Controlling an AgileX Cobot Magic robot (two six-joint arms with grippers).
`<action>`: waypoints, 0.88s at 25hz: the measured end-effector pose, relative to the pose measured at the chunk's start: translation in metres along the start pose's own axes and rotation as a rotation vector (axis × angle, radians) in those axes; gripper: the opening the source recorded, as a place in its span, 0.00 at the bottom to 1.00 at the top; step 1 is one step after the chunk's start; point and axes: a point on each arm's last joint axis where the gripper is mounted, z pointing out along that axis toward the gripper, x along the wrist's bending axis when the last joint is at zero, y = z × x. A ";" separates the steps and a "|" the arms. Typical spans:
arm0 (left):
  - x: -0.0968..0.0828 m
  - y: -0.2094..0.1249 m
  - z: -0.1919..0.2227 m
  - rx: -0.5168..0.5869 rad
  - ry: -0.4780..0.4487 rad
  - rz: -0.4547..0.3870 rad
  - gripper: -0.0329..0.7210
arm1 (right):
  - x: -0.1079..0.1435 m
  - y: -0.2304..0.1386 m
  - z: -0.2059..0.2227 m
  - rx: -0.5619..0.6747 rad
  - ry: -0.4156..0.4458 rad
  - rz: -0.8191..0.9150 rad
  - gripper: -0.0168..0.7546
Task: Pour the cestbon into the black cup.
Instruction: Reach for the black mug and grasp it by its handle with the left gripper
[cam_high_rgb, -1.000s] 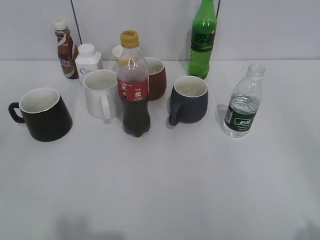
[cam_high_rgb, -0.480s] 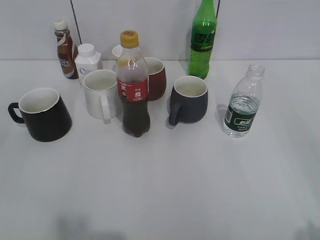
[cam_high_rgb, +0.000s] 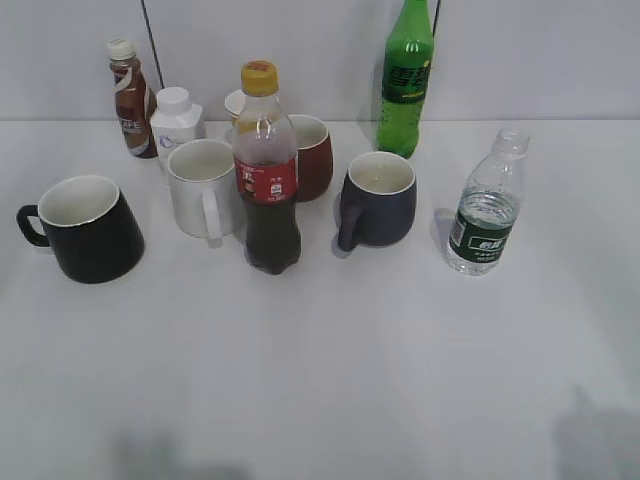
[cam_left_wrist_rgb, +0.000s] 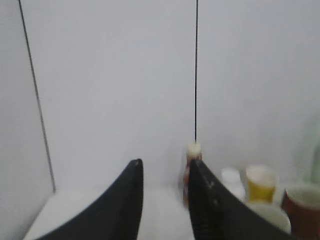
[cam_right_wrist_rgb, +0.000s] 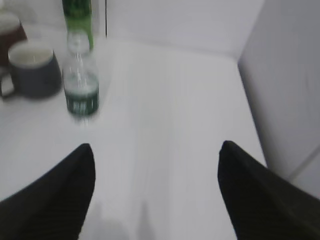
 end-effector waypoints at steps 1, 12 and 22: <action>-0.001 0.000 0.012 -0.028 -0.003 0.013 0.37 | 0.000 0.007 0.005 -0.038 0.002 -0.008 0.79; 0.014 -0.105 0.141 0.121 0.058 -0.016 0.39 | 0.010 0.054 0.089 -0.290 0.038 -0.077 0.79; 0.010 -0.208 0.159 0.334 -0.063 0.034 0.41 | 0.022 0.027 0.152 -0.184 0.090 -0.021 0.79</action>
